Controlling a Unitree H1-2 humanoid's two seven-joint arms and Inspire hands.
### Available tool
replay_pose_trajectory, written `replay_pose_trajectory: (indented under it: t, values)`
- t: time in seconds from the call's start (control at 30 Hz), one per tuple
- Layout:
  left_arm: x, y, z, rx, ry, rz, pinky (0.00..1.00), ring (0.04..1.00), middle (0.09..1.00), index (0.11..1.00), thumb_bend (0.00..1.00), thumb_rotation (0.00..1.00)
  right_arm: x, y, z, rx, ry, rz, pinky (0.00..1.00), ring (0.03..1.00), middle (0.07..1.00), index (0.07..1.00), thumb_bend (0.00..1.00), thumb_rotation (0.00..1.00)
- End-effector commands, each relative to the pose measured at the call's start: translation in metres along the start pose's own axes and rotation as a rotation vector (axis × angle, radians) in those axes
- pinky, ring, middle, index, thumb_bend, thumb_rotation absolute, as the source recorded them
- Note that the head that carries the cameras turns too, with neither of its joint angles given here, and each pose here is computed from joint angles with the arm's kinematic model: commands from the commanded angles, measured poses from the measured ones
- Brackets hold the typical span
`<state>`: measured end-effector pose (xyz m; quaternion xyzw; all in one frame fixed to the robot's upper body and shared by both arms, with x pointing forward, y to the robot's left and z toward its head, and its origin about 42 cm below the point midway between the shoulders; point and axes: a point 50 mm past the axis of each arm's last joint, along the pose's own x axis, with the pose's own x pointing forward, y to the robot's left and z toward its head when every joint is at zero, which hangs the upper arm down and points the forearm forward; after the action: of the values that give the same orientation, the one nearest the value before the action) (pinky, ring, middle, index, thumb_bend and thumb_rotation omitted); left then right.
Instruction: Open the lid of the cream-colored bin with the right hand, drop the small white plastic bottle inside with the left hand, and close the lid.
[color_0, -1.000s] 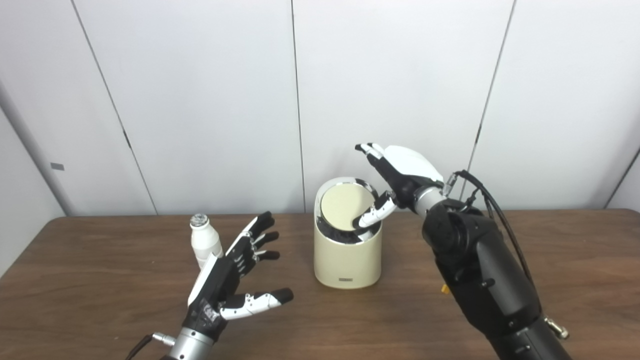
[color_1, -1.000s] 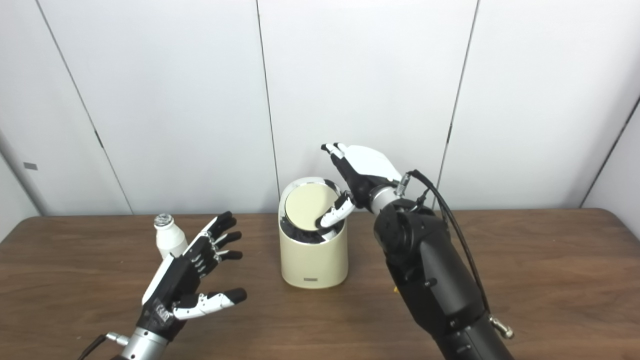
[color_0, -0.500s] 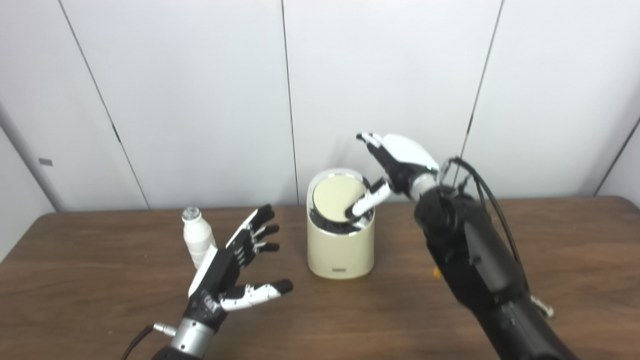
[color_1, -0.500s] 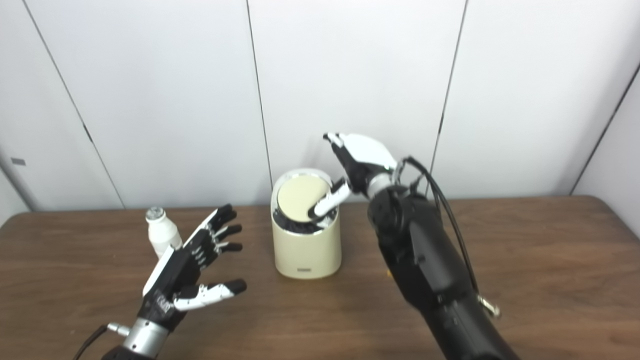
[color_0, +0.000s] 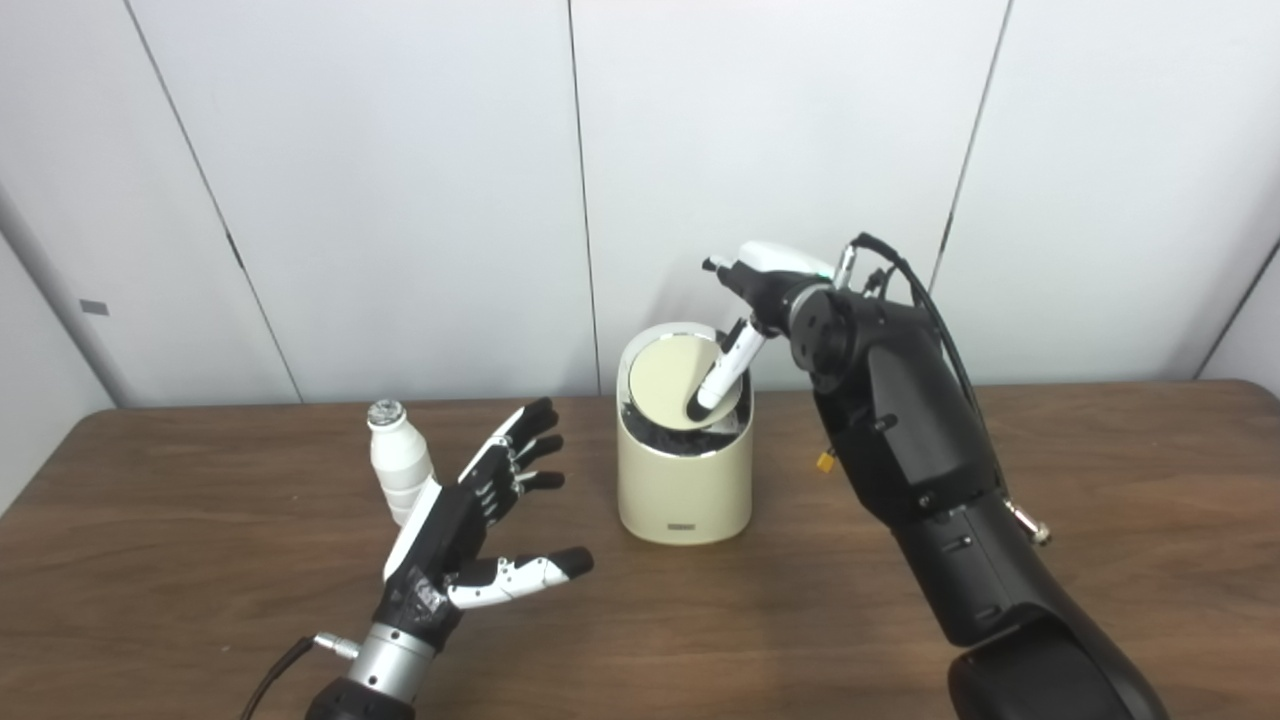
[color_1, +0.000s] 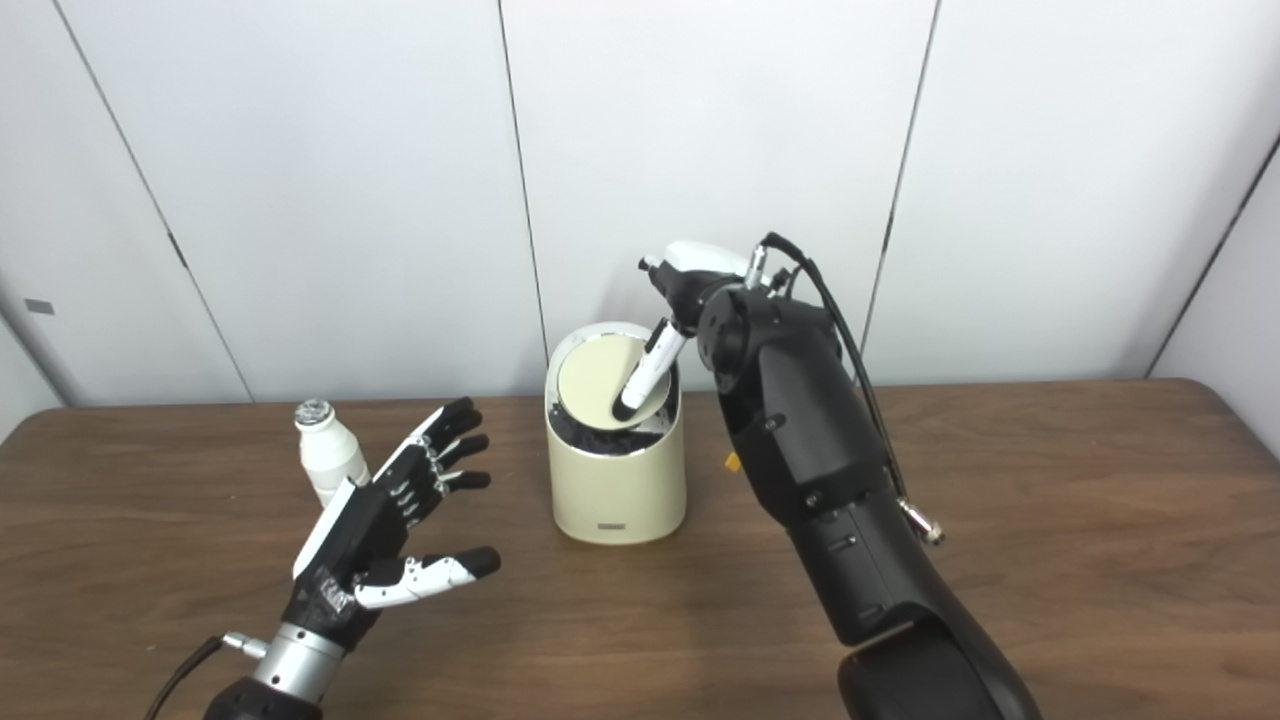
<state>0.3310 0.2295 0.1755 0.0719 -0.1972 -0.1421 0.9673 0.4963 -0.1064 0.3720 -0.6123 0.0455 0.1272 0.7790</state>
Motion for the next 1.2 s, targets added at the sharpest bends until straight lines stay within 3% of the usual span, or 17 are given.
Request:
replay_pose_trajectory:
  t: [0.0, 0.17, 0.3, 0.4, 0.5, 0.6, 0.7, 0.83, 0.97, 1.17]
  values:
    - [0.012, 0.003, 0.017, 0.009, -0.077, -0.003, 0.79, 0.896, 0.939, 0.960, 0.87, 0.26, -0.007, -0.011, 0.012, -0.020, -0.015, -0.015, 0.73, 0.959, 1.000, 0.983, 0.96, 0.20]
    - [0.011, 0.003, 0.017, 0.017, -0.077, -0.002, 0.77, 0.892, 0.936, 0.957, 0.88, 0.26, -0.013, -0.015, 0.008, -0.006, -0.013, -0.012, 0.75, 0.948, 1.000, 0.990, 0.95, 0.20]
    - [0.011, 0.003, 0.016, 0.010, -0.071, -0.002, 0.77, 0.890, 0.934, 0.957, 0.88, 0.26, -0.023, -0.026, 0.005, 0.099, -0.074, -0.066, 0.72, 0.937, 1.000, 0.994, 0.92, 0.21]
    - [0.011, 0.002, 0.016, 0.009, -0.072, -0.003, 0.76, 0.891, 0.935, 0.956, 0.88, 0.26, -0.033, -0.035, -0.003, 0.254, -0.150, -0.120, 0.60, 0.859, 0.917, 0.986, 0.92, 0.14]
    - [0.012, 0.001, 0.016, 0.007, -0.073, -0.002, 0.77, 0.889, 0.933, 0.956, 0.88, 0.25, -0.046, -0.039, -0.014, 0.353, -0.194, -0.213, 0.72, 0.913, 0.975, 0.999, 0.88, 0.20]
    - [0.013, 0.000, 0.016, 0.009, -0.075, -0.003, 0.77, 0.887, 0.932, 0.958, 0.88, 0.25, -0.059, -0.035, -0.028, 0.451, -0.227, -0.316, 0.68, 0.860, 0.926, 0.966, 0.84, 0.35]
    - [0.013, 0.001, 0.015, 0.009, -0.070, -0.005, 0.78, 0.889, 0.933, 0.957, 0.88, 0.25, -0.065, -0.025, -0.048, 0.482, -0.214, -0.372, 0.67, 0.863, 0.943, 0.979, 0.83, 0.44]
    - [0.012, 0.001, 0.015, 0.010, -0.068, -0.008, 0.79, 0.894, 0.935, 0.957, 0.88, 0.26, -0.072, -0.005, -0.076, 0.548, -0.213, -0.405, 0.68, 0.863, 0.944, 0.971, 0.85, 0.46]
    - [0.012, 0.002, 0.015, 0.012, -0.070, -0.003, 0.78, 0.890, 0.934, 0.954, 0.88, 0.26, -0.087, 0.026, -0.099, 0.649, -0.264, -0.435, 0.67, 0.868, 0.921, 0.953, 0.87, 0.47]
    - [0.012, 0.003, 0.014, 0.016, -0.070, 0.000, 0.78, 0.888, 0.934, 0.955, 0.87, 0.26, -0.106, 0.073, -0.130, 0.790, -0.343, -0.457, 0.76, 0.896, 0.934, 0.949, 0.87, 0.43]
